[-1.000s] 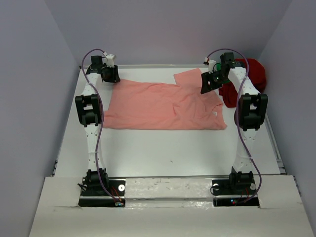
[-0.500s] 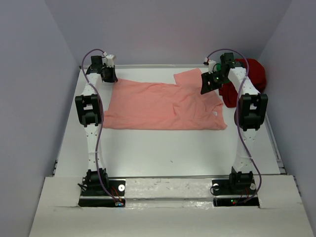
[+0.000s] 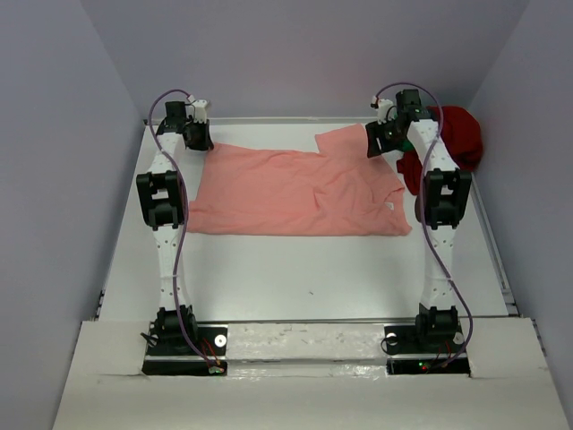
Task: Fold and stack the t-shirts
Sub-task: Grap the side of the flattened tshirt furthest away from the robot with both arms
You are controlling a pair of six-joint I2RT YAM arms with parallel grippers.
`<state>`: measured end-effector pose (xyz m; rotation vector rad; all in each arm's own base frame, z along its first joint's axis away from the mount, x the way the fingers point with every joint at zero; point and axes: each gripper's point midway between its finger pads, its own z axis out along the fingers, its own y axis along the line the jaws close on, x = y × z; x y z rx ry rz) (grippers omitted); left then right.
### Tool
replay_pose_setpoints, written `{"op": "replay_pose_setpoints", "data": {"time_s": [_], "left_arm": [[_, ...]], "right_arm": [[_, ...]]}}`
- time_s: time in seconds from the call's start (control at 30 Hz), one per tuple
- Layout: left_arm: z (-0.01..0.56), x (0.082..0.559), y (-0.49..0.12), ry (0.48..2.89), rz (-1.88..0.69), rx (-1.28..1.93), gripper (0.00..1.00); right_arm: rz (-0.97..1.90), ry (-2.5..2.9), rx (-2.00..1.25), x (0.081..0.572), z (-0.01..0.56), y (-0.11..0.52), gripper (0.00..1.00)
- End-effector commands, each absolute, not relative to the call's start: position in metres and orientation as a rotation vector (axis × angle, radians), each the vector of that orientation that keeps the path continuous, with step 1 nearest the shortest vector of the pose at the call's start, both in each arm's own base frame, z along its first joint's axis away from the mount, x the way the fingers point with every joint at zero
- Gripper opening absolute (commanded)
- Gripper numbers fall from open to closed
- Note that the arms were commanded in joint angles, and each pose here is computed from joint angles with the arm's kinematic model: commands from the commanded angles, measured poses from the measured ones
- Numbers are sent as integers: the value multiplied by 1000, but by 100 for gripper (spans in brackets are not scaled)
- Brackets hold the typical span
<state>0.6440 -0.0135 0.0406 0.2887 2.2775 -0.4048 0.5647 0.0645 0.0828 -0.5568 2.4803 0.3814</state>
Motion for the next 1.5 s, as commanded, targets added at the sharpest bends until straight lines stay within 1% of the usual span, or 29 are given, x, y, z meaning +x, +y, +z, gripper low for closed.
{"op": "replay_pose_setpoints", "data": {"time_s": [0.0,0.1,0.33,0.6,0.8,0.83,0.9,0.93,1.0,1.03,1.07,1.23,1.47], "left_arm": [[58,640,-19,2265,-410,315,0],[59,637,-19,2273,-416,316,0],[62,633,-17,2281,-396,324,0],[66,629,-18,2285,-403,336,0],[69,627,-20,2286,-408,334,0],[69,626,-21,2287,-413,336,0],[71,625,-21,2286,-416,334,0],[71,625,-21,2285,-419,333,0],[72,625,-22,2283,-422,335,0],[73,624,-22,2282,-426,335,0],[74,624,-23,2282,-428,335,0],[82,622,-24,2276,-432,340,0],[113,621,-30,2220,-453,350,0]], "right_arm": [[178,2410,-478,602,91,40,62],[105,2438,-444,608,72,29,60],[134,2460,-434,613,50,33,58],[163,2455,-435,618,40,37,58],[204,2469,-454,613,35,42,53],[208,2471,-446,613,35,37,51],[217,2473,-449,612,35,38,40],[219,2476,-451,611,35,38,28],[221,2477,-452,610,36,39,19],[223,2477,-454,610,36,39,7],[222,2477,-456,609,37,39,1],[218,2473,-461,607,43,38,0],[252,2452,-480,601,60,43,0]]}}
